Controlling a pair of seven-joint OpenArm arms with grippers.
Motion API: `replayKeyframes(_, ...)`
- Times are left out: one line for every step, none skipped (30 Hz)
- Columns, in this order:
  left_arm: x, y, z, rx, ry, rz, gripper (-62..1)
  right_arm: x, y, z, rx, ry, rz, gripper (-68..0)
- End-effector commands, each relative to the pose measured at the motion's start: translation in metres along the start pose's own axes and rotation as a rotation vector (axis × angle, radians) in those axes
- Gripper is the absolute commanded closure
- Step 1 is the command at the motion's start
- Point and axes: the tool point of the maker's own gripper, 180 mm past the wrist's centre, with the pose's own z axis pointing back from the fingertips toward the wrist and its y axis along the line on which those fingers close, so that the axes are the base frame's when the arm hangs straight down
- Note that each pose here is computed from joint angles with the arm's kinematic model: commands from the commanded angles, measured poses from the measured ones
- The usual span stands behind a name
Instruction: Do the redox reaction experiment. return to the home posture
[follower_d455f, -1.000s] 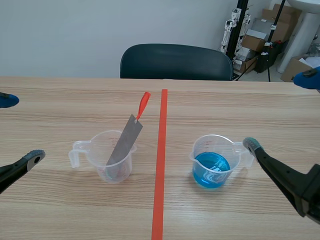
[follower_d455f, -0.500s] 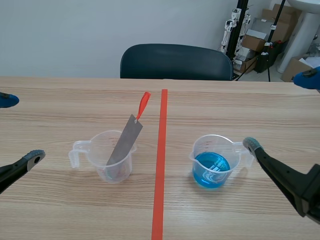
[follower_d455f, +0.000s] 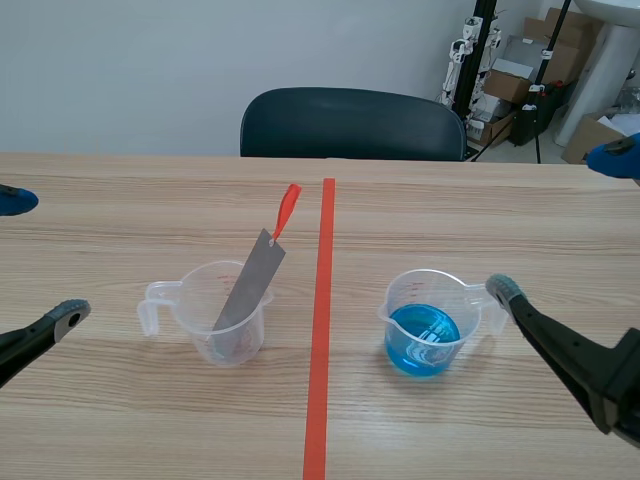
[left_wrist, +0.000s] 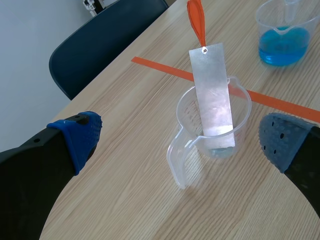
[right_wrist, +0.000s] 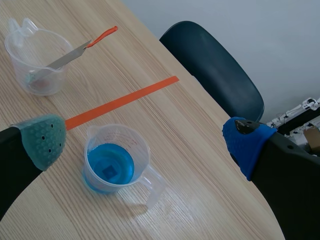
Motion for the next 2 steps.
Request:
replayKeyframes(0.0078,0.0045,-0.0012,0.015,-0.033,0.001,-62.3,0.0070,-0.0055,-0.0014,-0.014,-0.026,0.009,-67.9)
replayKeyframes(0.0078,0.0045,-0.0012,0.015,-0.033,0.001,-62.3,0.0070,-0.0055,-0.0014,-0.014,-0.026,0.009,-67.9)
